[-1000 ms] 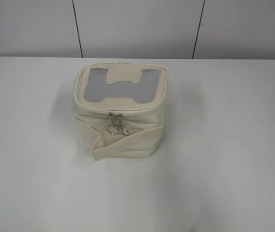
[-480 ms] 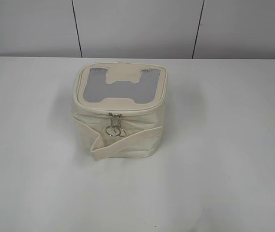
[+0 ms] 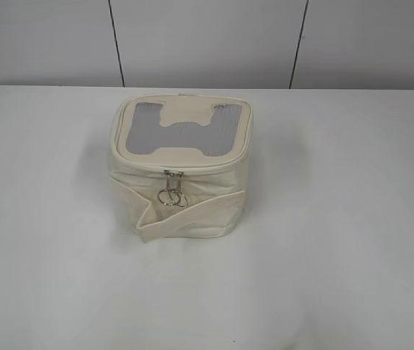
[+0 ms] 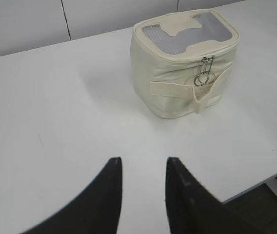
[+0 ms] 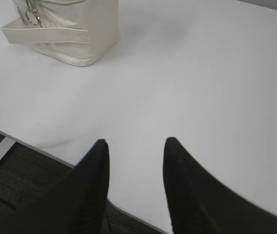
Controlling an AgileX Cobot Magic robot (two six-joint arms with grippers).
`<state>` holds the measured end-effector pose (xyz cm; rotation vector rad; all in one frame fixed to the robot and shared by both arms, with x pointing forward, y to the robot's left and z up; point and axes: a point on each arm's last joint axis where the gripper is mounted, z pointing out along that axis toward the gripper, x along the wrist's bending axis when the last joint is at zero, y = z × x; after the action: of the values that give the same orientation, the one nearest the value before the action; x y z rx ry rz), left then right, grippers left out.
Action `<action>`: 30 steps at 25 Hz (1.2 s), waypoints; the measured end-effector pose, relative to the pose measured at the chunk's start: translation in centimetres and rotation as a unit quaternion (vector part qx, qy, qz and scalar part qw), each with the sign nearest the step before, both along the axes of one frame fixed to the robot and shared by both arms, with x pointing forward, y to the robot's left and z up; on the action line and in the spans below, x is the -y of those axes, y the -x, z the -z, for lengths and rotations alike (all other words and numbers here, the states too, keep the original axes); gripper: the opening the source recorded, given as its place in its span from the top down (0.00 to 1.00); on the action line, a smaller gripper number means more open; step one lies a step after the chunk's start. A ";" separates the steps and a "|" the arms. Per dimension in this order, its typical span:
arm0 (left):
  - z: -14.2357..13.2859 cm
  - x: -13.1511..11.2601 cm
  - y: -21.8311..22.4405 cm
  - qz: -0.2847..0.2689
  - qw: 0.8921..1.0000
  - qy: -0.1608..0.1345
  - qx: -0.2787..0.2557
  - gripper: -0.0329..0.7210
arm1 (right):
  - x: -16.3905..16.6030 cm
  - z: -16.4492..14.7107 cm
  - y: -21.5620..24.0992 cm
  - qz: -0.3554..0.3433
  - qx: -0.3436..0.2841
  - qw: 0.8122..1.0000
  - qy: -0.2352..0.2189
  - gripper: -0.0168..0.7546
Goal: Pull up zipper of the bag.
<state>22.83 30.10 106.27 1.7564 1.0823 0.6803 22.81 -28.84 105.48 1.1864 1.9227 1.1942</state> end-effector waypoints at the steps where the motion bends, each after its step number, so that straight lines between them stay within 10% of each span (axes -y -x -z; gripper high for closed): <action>1: 0.0 0.0 0.0 0.000 1.000 0.000 0.000 0.64 | 0.0 0.0 0.0 0.000 0.000 1.000 0.000 0.59; 7: 0.0 0.0 0.0 -0.014 1.000 0.000 0.000 0.64 | 0.0 0.0 0.0 0.009 0.001 1.000 0.000 0.60; 16: 0.0 0.4 0.0 -0.210 0.978 0.000 0.001 0.64 | -0.2 0.0 -0.3 0.127 0.001 0.992 -0.001 0.61; 30: 0.0 0.4 0.0 -0.213 0.977 0.000 0.001 0.64 | -0.2 0.0 -0.4 0.133 0.001 0.991 -0.001 0.61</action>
<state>22.87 29.66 106.28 1.5322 1.4768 0.9388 23.16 -28.61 105.51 1.3905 1.6973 1.0549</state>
